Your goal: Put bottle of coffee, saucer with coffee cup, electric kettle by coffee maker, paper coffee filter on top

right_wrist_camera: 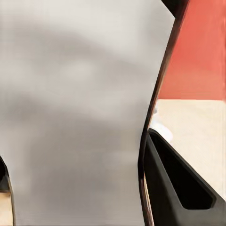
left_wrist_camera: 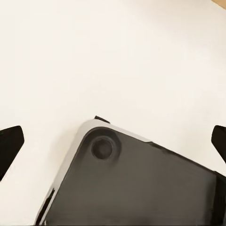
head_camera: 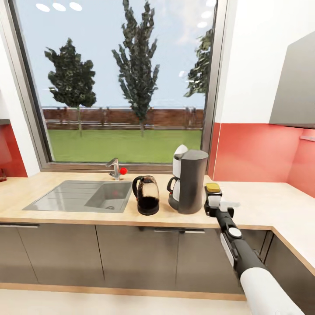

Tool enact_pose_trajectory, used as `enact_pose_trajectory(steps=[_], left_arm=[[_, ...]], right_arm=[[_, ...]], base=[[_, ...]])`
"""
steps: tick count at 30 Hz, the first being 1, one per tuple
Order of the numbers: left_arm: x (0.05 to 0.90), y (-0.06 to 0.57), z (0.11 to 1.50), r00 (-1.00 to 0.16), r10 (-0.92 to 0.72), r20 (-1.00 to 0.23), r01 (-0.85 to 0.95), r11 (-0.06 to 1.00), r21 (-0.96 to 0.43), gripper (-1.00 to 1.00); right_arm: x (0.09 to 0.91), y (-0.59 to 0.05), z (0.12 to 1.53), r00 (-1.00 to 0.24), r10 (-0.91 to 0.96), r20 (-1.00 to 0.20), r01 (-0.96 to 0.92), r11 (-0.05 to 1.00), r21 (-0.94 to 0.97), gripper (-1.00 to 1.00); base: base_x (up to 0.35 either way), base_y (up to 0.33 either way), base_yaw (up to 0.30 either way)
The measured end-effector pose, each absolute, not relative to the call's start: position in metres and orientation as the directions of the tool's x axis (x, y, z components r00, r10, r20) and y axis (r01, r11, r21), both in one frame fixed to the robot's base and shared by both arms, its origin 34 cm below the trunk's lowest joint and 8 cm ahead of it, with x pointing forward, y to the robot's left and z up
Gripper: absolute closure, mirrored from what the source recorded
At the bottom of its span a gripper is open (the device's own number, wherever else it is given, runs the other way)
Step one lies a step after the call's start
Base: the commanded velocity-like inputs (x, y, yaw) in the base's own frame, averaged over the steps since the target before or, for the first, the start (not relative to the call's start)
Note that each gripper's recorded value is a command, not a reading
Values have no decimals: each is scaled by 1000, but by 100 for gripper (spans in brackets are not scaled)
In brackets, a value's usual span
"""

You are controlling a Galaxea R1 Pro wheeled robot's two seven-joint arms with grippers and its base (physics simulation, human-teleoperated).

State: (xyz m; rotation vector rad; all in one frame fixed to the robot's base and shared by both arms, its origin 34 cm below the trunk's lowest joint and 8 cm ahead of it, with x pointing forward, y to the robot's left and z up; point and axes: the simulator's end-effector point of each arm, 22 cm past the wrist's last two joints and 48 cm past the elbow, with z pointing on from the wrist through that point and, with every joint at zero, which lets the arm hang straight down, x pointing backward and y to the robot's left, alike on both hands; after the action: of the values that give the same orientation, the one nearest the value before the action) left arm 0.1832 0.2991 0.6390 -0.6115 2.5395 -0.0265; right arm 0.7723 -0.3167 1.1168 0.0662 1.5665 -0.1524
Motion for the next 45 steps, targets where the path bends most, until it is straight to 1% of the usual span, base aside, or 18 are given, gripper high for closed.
enact_pose_trajectory(steps=[4,6,7,8,14,19,24,29,35,45], left_arm=[[179,311,638,-762,-426,-487,-437,894,-100,-100],[179,312,638,-762,-426,-488,-437,894,-97,-100],[177,321,639,-763,-421,-491,-439,894,-86,-100],[177,324,639,-761,-423,-491,-443,893,-83,-100],[164,347,637,-766,-428,-479,-464,885,-49,-100],[154,383,640,-749,-451,-485,-511,860,-9,-100],[145,406,642,-746,-455,-486,-531,847,23,-100],[141,416,644,-749,-449,-488,-532,846,38,-100],[135,422,644,-755,-445,-482,-532,845,53,-100],[137,425,641,-748,-452,-486,-542,839,54,-100]], right_arm=[[782,-351,1099,-49,10,-999,213,977,-1,100],[780,-359,1098,-47,4,-999,236,972,-7,100],[778,-382,1099,-46,-6,-999,267,964,-18,100],[777,-386,1100,-46,-11,-999,271,962,-23,100],[775,-395,1097,-57,-32,-998,276,960,-47,100],[775,-390,1089,-67,-81,-994,247,964,-95,100],[771,-411,1090,-71,-126,-989,259,956,-140,100],[773,-408,1089,-73,-131,-989,227,963,-144,100],[773,-407,1088,-71,-127,-989,221,965,-140,100],[775,-408,1088,-51,-101,-994,230,967,-110,100]], base=[[0,0,0],[0,0,0],[7,0,0],[240,0,0],[317,0,0],[323,0,0],[68,0,0],[40,0,0],[219,0,0],[11,0,0]])
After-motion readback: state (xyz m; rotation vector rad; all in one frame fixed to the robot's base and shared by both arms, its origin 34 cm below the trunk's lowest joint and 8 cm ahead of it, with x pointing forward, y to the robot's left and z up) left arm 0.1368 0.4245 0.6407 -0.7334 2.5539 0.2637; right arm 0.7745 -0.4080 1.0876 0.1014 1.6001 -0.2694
